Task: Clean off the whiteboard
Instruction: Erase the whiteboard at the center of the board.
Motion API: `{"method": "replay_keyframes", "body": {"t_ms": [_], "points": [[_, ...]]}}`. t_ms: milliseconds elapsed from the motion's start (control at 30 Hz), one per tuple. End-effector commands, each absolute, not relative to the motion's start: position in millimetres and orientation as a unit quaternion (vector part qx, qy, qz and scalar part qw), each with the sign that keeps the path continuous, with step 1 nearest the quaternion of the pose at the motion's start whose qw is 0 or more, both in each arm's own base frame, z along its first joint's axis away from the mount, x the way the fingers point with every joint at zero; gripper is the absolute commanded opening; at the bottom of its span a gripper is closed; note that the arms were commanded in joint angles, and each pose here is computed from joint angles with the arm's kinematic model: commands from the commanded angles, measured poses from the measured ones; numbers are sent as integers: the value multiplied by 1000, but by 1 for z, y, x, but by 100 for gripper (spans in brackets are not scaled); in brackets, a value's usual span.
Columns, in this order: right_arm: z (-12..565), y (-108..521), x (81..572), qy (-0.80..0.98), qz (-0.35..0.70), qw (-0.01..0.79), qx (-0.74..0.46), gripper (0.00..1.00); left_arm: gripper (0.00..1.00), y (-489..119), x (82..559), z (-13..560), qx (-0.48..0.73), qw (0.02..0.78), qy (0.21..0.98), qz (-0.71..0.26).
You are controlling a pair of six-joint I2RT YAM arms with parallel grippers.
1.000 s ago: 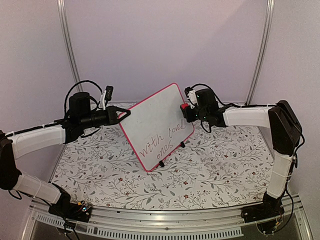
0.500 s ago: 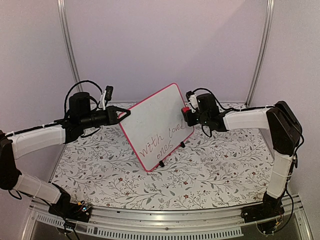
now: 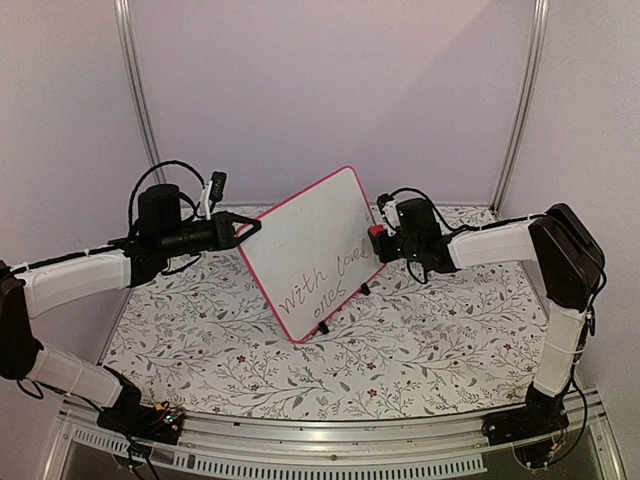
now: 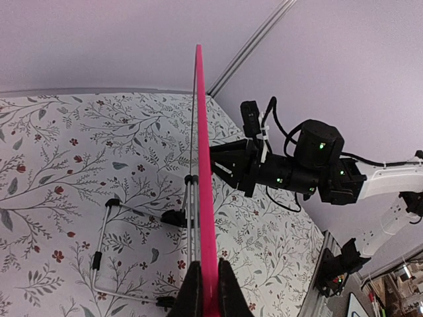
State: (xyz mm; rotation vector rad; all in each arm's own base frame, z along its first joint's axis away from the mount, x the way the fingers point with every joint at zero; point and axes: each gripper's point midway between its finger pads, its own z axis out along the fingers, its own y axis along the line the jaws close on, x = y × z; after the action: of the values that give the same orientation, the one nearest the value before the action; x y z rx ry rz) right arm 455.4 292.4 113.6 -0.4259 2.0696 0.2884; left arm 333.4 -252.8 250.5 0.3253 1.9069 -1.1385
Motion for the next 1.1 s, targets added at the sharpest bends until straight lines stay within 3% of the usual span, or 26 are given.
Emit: {"method": "replay_keyframes", "body": {"t_ms": [0, 567, 1067], "points": [[114, 300, 454, 852, 132, 472, -185, 23, 0, -271, 304, 275, 191, 420, 725, -511], [190, 325, 492, 815, 135, 528, -196, 24, 0, -271, 305, 274, 191, 420, 726, -510], [133, 304, 476, 845, 138, 483, -185, 23, 0, -271, 304, 274, 191, 418, 726, -511]]}}
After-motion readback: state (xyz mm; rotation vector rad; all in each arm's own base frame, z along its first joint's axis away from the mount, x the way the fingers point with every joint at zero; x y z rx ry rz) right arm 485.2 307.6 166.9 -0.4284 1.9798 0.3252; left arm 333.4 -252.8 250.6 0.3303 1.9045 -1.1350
